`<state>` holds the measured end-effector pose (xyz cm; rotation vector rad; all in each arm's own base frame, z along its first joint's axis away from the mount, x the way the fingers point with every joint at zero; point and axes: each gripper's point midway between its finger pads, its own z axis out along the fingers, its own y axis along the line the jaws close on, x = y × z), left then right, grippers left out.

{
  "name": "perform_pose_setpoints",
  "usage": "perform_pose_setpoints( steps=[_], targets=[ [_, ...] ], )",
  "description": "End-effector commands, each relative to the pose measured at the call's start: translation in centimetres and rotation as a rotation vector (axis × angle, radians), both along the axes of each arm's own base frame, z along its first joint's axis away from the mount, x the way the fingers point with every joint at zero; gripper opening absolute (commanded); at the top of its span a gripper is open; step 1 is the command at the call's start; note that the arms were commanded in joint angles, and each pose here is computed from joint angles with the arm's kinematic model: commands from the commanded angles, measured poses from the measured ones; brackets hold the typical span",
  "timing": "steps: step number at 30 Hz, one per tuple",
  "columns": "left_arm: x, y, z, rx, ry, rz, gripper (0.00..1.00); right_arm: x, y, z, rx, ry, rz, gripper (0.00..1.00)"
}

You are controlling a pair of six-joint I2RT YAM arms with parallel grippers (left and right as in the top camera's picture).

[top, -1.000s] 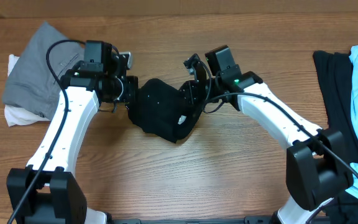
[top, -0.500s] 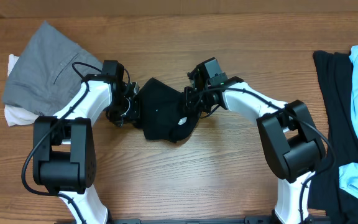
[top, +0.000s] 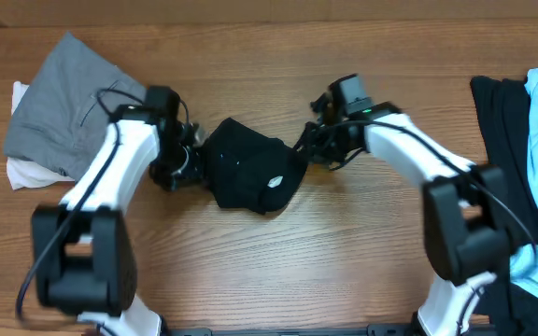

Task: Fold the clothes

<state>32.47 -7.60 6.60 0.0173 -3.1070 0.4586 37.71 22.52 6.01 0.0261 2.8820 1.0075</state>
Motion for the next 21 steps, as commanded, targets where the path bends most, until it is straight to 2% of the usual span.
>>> perform_pose_setpoints(
  steps=[1,4,6,10,15,21],
  targets=[
    [2.6,1.9,6.4,0.052,-0.243,0.004,1.00,0.4,-1.3,6.6,0.014,-0.201,0.057,0.28],
    [3.5,2.9,7.0,0.063,-0.291,0.032,1.00,-0.5,-2.3,9.2,0.016,-0.243,0.058,0.43],
    [4.2,2.7,6.6,0.026,-0.296,0.038,1.00,-1.4,-2.6,10.6,0.017,-0.254,0.063,0.46],
    [5.8,1.3,4.0,-0.071,-0.266,0.017,1.00,-3.4,-2.6,12.4,0.033,-0.263,0.113,0.46],
    [7.1,-1.5,-0.7,-0.250,-0.193,-0.016,1.00,-5.1,-3.0,12.4,0.021,-0.223,0.135,0.46],
    [6.8,-3.9,-5.3,-0.418,-0.078,-0.011,1.00,-5.3,-3.1,12.3,0.019,-0.213,0.135,0.45]
  ],
)
